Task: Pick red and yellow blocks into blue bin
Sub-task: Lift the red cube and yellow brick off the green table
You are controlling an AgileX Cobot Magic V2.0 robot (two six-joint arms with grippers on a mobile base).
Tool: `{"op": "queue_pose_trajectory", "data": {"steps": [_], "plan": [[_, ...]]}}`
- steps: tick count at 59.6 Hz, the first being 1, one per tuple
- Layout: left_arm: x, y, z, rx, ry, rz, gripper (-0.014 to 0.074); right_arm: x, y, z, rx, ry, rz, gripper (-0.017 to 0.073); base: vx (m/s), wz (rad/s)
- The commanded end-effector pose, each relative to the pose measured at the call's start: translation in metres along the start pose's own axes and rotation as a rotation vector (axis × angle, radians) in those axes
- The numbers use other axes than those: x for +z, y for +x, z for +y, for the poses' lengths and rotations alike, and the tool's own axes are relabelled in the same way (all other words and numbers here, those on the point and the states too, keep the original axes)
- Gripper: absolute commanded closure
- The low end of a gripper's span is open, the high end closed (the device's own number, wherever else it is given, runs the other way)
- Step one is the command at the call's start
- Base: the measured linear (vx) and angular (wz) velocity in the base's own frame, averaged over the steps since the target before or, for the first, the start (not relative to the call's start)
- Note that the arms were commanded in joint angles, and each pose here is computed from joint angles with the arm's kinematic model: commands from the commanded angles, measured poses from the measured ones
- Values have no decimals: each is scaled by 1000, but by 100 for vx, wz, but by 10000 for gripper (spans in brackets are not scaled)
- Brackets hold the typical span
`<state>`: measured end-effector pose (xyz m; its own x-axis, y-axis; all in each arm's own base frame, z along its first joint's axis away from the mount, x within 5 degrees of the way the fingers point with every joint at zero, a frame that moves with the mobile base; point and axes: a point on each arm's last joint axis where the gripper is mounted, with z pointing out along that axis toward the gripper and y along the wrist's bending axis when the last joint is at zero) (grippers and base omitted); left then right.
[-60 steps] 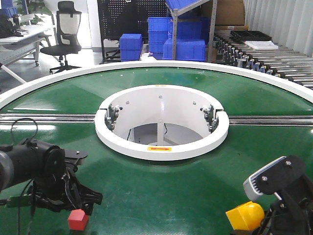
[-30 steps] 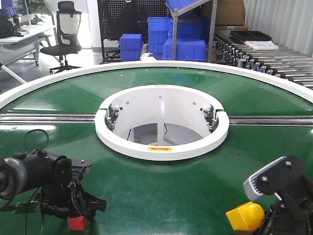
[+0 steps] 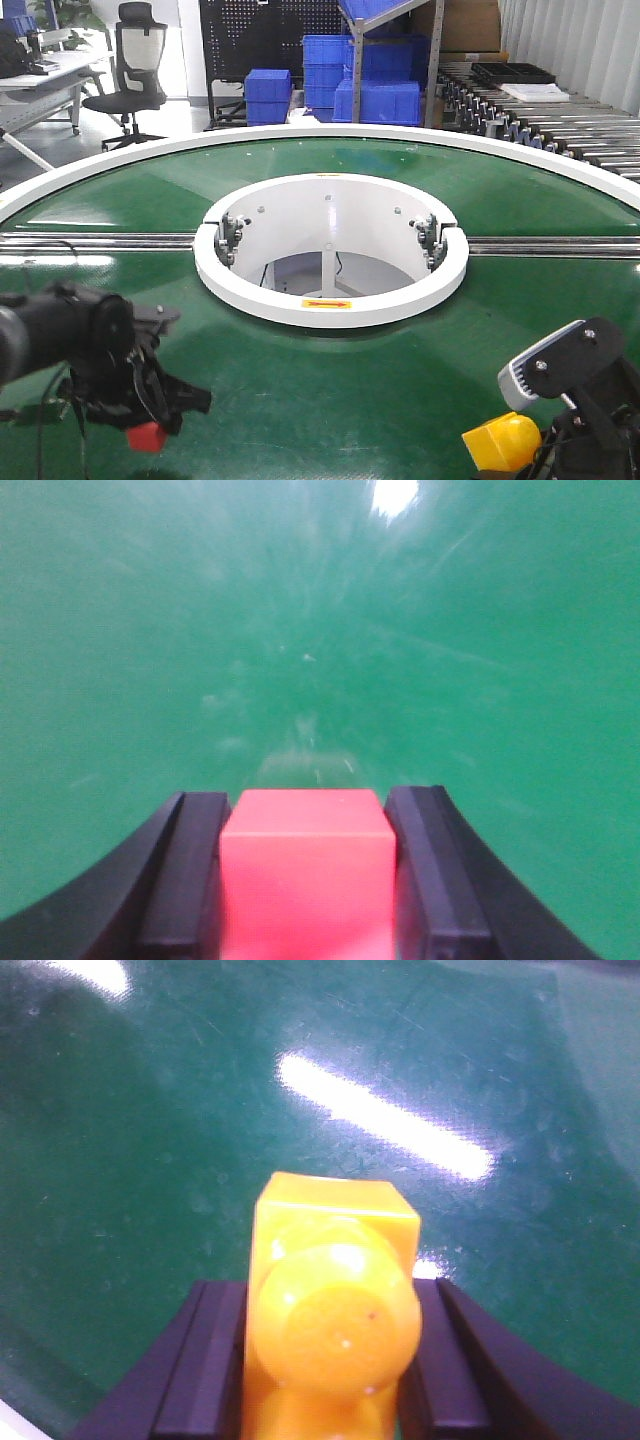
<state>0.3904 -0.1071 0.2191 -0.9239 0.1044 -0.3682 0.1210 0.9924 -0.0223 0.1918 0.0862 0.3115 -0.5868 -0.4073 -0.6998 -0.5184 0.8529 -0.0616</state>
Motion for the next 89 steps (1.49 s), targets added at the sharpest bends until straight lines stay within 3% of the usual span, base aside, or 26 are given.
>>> {"op": "queue_pose_trajectory", "data": {"steps": [1,13,22,47,89], "plan": [[-70,-6,-4,17,41,-179,321,-11,-13,-2,-7,21,-108,318,0,0],[-143,35,-7,59,89,-368,355,-11,-13,-2,-7,21,-108,318,0,0],[-188,78,1,135,102,-511,353,-11,-13,-2,-7,21,-108,318,0,0],[-209,170,22,151,105,-586,353,-11,-13,-2,-7,22,-109,318,0,0],[-209,181,24,149,101,-552,353,-11,-13,-2,-7,22,-109,318,0,0]]}}
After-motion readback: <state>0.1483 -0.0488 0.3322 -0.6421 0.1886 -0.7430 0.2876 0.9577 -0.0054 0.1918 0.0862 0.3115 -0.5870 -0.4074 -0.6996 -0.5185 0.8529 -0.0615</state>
